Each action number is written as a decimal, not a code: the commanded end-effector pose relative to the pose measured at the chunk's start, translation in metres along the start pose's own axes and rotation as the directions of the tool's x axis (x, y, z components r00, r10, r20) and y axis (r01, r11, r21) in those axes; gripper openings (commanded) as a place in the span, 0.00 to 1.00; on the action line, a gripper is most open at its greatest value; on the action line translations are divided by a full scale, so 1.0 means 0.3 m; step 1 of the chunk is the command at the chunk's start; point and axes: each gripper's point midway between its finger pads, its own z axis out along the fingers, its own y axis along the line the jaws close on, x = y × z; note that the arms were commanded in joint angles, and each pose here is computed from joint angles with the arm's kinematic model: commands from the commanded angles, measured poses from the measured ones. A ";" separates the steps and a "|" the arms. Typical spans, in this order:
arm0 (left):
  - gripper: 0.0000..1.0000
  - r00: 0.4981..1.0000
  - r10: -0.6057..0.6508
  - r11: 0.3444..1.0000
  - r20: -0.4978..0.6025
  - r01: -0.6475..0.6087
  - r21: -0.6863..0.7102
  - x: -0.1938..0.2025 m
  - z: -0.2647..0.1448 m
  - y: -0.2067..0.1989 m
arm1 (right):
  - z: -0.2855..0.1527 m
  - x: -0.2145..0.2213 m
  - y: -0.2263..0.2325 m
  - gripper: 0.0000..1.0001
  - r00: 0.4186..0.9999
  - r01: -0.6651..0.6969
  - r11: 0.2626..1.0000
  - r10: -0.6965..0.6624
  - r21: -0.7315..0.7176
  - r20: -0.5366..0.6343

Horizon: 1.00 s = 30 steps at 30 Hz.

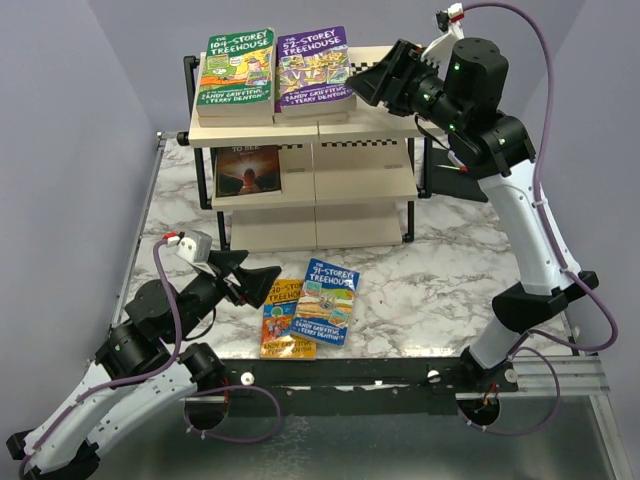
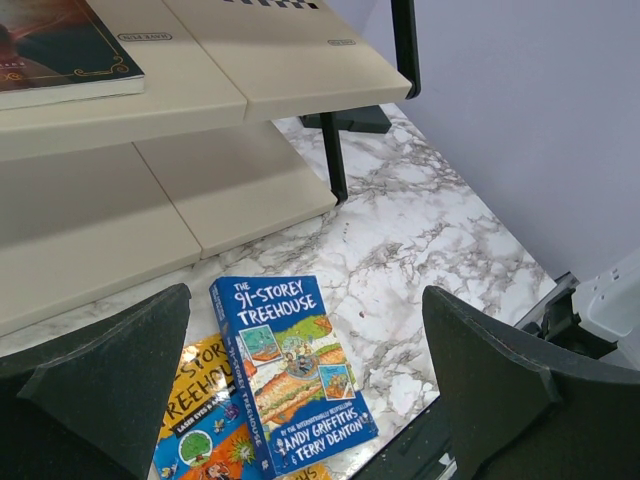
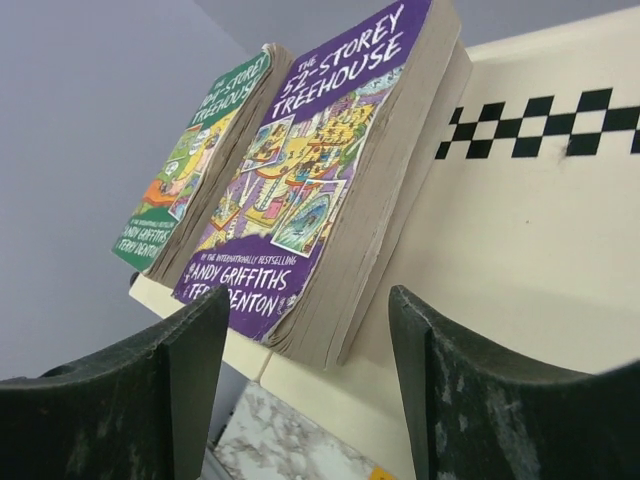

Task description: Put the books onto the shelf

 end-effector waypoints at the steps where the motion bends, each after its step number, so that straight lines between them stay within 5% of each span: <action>1: 0.99 1.000 0.011 1.000 -0.015 -0.011 -0.005 0.020 0.004 0.008 | -0.033 -0.032 0.022 0.65 0.995 0.095 0.995 -0.095 -0.027 0.016; 24: 0.99 0.999 0.013 1.000 -0.032 -0.014 -0.012 0.032 0.015 0.011 | 0.057 0.061 0.078 0.26 0.994 0.080 0.991 -0.087 -0.108 -0.062; 27: 0.99 0.999 0.013 1.000 -0.035 -0.014 -0.016 0.033 0.019 0.013 | 0.045 0.049 0.071 0.27 0.994 0.089 0.992 -0.094 -0.086 -0.048; 30: 0.99 0.999 0.012 1.000 -0.043 -0.013 -0.019 0.040 0.024 0.014 | 0.004 0.019 0.053 0.39 0.994 0.106 0.993 -0.106 -0.043 -0.001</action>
